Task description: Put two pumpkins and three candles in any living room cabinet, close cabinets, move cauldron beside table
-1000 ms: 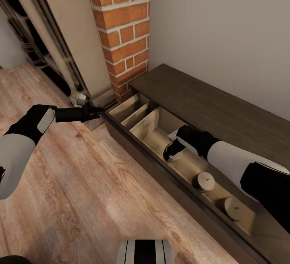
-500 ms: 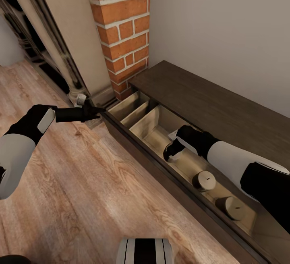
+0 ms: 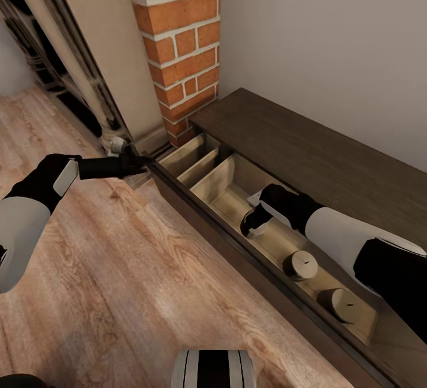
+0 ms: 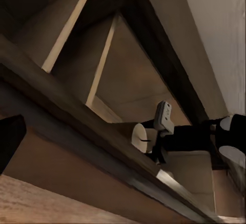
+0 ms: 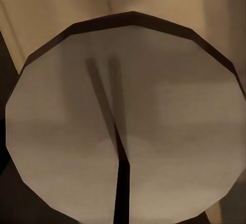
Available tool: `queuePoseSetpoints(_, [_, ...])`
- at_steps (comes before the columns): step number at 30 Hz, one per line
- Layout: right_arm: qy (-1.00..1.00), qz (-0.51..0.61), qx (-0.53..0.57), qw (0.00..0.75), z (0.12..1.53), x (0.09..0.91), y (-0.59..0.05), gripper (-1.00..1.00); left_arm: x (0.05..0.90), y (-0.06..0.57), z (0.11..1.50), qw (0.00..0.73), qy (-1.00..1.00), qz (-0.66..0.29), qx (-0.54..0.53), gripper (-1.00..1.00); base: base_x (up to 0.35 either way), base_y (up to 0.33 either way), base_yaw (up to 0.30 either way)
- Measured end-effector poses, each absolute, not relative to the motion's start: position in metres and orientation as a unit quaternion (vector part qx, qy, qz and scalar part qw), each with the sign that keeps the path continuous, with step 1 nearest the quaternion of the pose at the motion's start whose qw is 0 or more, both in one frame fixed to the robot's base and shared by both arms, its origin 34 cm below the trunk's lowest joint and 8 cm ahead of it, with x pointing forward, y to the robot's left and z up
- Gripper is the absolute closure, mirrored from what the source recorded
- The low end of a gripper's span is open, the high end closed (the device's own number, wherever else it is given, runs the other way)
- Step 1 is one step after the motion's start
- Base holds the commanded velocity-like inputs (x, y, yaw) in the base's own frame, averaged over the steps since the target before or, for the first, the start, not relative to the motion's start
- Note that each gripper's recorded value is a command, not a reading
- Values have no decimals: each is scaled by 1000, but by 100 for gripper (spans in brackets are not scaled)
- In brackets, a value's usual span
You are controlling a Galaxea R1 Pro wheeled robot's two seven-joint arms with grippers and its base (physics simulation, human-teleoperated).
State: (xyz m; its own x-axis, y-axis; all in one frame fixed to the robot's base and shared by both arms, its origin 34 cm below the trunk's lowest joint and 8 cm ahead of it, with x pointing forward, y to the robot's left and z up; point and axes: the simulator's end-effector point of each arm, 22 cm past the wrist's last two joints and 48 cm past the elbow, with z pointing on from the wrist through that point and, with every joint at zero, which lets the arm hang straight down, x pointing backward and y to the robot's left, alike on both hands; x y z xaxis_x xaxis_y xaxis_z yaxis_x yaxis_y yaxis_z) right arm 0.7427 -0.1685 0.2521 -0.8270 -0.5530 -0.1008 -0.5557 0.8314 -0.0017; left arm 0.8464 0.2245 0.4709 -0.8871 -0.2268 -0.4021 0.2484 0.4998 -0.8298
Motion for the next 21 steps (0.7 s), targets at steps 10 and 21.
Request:
queuePoseSetpoints(10, [950,-13,-309,47,243,741,-185,100,836,244,490,272,801,-532,34,-100,0,0,0])
queuePoseSetpoints(21, [952,-24,-303,42,239,740,-198,100,829,280,490,279,807,-520,25,-100,0,0,0])
